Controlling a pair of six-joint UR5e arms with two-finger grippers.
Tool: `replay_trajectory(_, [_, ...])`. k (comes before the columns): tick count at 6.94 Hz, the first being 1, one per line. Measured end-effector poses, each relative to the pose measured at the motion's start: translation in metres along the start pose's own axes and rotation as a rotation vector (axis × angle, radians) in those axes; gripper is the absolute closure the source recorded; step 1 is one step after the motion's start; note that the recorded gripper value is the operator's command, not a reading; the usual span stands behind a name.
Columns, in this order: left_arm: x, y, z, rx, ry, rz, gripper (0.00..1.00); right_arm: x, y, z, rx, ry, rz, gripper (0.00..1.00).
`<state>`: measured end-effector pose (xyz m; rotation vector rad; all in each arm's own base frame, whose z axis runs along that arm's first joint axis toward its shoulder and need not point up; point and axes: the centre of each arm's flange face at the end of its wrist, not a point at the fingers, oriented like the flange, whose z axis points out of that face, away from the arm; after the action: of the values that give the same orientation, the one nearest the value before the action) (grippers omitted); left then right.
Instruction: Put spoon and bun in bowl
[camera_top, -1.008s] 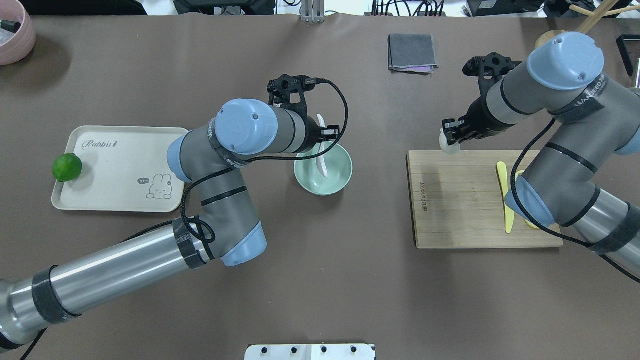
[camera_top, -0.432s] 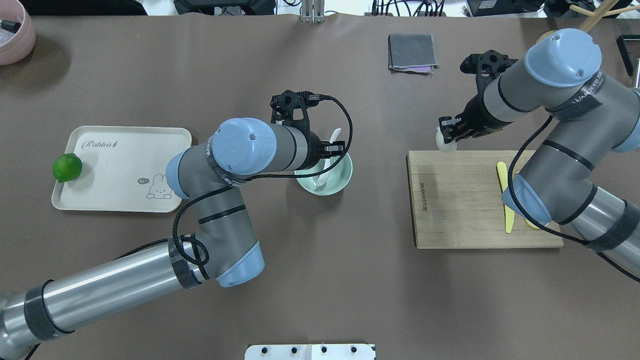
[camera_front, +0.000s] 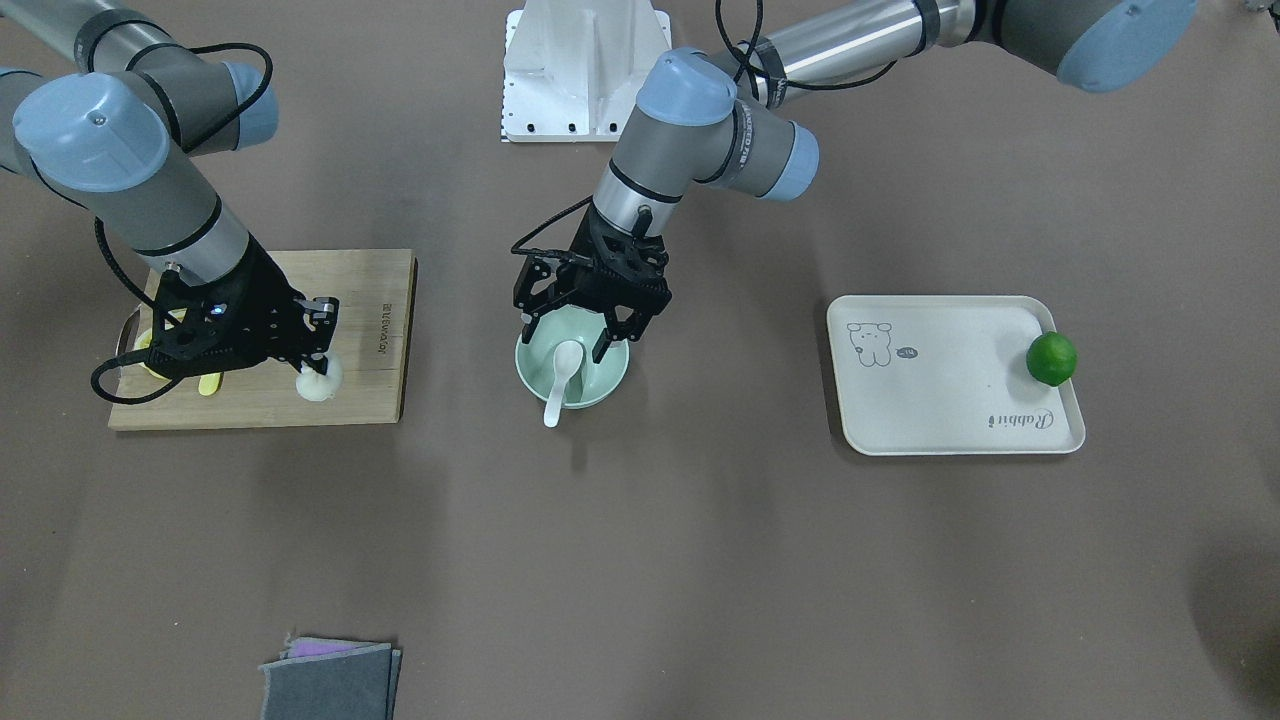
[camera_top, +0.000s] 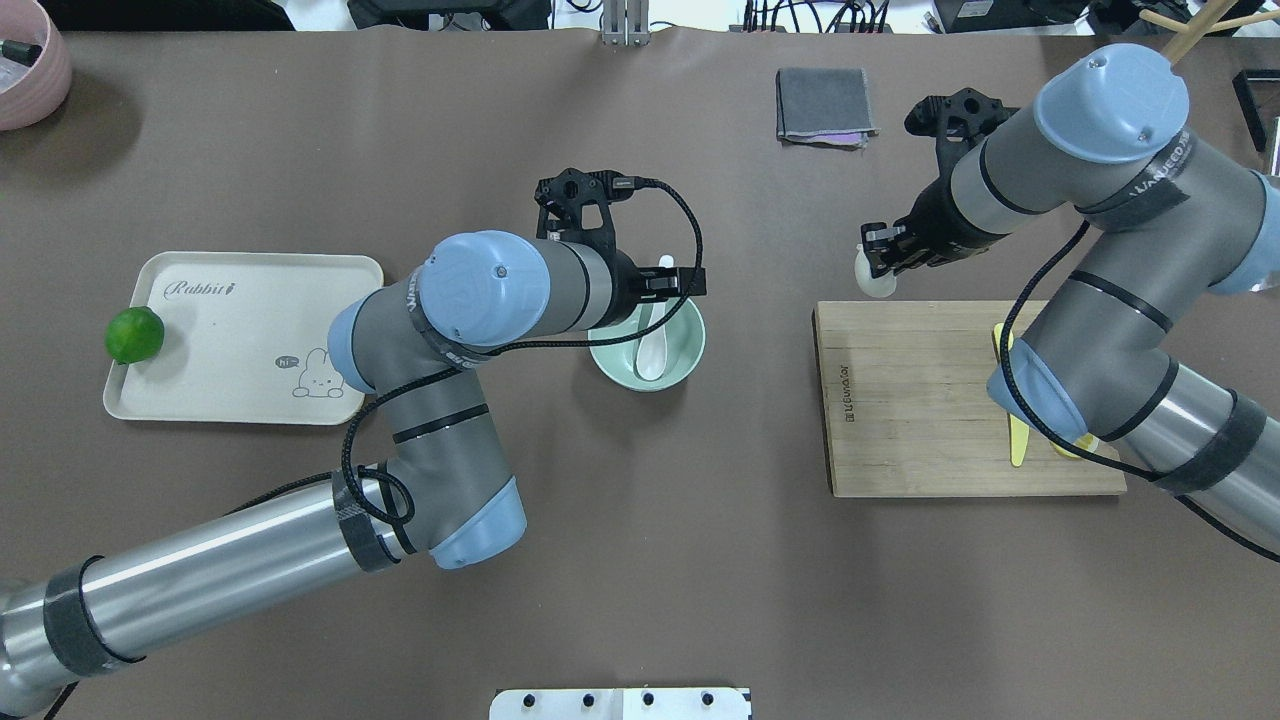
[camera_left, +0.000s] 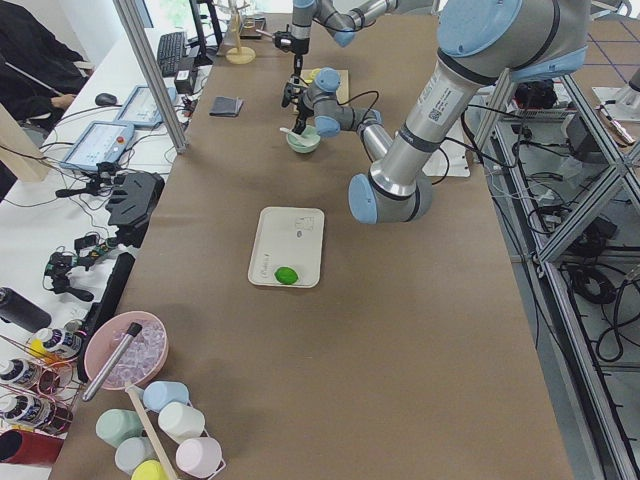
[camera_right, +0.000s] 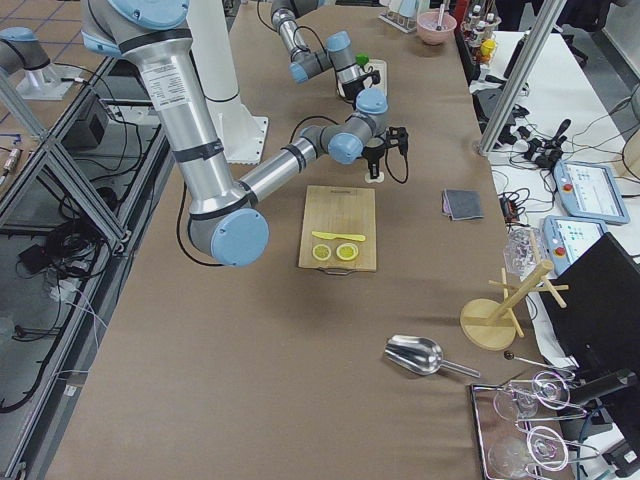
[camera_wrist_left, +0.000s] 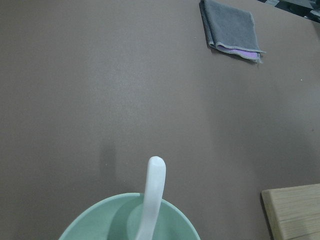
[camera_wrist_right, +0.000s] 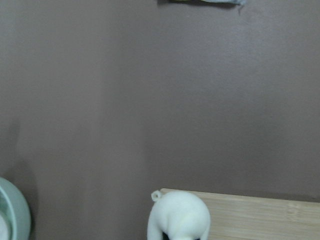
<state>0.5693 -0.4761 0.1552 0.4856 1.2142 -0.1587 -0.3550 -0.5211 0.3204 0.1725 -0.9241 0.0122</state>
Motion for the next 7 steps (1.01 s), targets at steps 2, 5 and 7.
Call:
replay_trajectory(2, [-0.069,-0.054,-0.032,0.024,-0.044,0.077,0.02,-0.066,0.0,0.003,0.013,-0.045,0.048,1.0])
replay_trajectory(5, [-0.242,-0.157,-0.164,0.04,-0.177,0.203,0.02,-0.164,0.028,0.033,0.064,-0.054,0.051,1.0])
replay_trajectory(7, [-0.309,-0.195,-0.23,0.017,-0.214,0.251,0.02,-0.195,0.047,0.051,0.075,-0.052,0.047,0.01])
